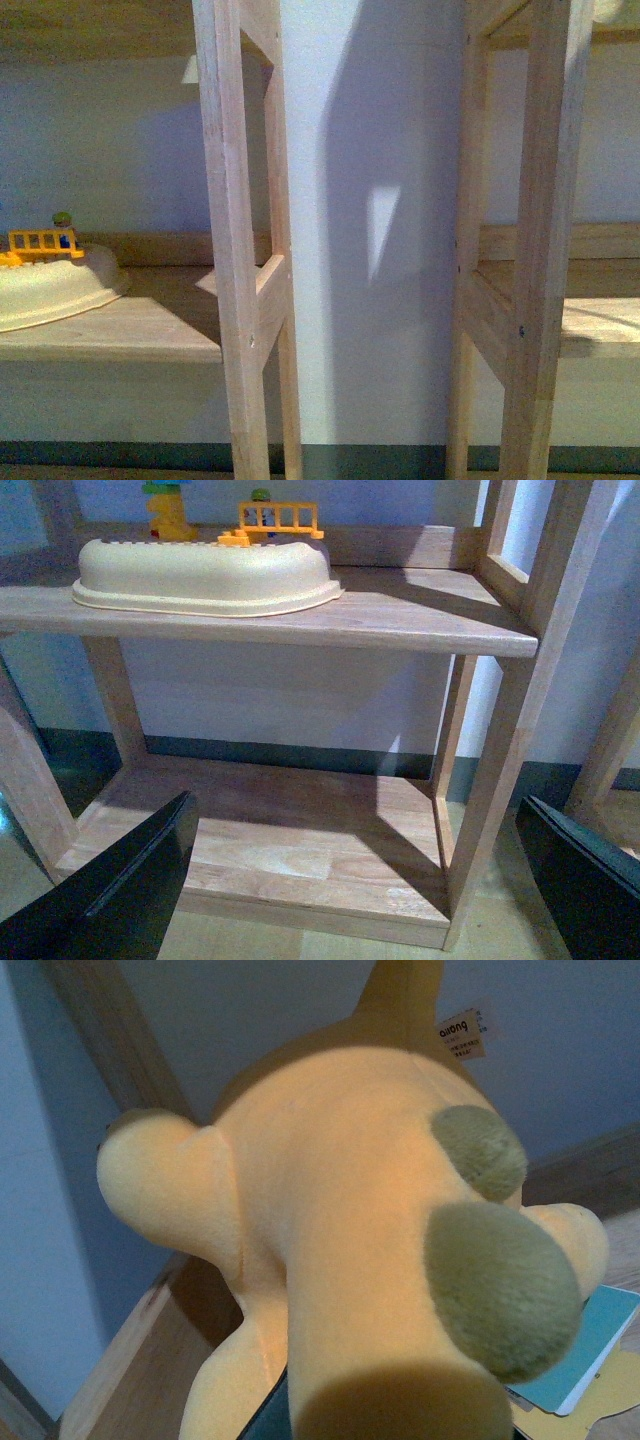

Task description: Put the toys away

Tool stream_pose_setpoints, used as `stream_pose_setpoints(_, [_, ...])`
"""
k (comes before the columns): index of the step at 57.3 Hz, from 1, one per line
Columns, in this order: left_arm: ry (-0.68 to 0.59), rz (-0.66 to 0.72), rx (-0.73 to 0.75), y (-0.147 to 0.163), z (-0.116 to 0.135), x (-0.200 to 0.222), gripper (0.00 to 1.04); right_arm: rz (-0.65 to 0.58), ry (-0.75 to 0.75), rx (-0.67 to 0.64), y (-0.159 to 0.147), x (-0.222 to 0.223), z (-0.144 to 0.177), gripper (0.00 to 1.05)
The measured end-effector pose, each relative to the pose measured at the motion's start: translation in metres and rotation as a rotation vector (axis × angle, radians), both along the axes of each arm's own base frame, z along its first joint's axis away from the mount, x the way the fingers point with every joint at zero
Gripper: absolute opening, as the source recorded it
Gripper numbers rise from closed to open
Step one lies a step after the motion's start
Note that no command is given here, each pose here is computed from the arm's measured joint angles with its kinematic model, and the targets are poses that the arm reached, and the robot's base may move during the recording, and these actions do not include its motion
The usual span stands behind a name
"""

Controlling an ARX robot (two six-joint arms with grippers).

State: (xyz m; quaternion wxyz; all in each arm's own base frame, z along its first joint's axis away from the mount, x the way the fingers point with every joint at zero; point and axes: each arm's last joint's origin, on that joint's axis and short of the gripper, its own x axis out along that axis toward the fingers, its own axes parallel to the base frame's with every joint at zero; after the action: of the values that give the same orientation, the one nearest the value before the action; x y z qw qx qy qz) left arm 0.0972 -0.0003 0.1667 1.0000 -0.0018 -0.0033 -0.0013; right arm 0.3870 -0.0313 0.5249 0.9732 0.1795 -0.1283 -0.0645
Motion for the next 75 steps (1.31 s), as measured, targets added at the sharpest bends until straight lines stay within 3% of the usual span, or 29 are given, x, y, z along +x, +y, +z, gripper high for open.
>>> stream_pose_setpoints(8, [0.000, 0.000, 0.000, 0.000, 0.000, 0.000, 0.98, 0.013, 0.000, -0.006, -0.003, 0.002, -0.003, 0.08])
stream_pose_setpoints(26, [0.000, 0.000, 0.000, 0.000, 0.000, 0.000, 0.98, 0.025, 0.004, -0.014, -0.009, 0.003, -0.013, 0.57])
stream_pose_setpoints(44, [0.000, 0.000, 0.000, 0.000, 0.000, 0.000, 0.98, 0.046, -0.022, -0.022, -0.007, -0.005, -0.016, 0.99])
stream_pose_setpoints(62, [0.000, 0.000, 0.000, 0.000, 0.000, 0.000, 0.98, 0.023, -0.123, -0.006, -0.012, -0.030, -0.005, 0.98])
stream_pose_setpoints(75, [0.000, 0.000, 0.000, 0.000, 0.000, 0.000, 0.98, -0.160, -0.168, -0.049, -0.013, -0.101, 0.001, 0.98])
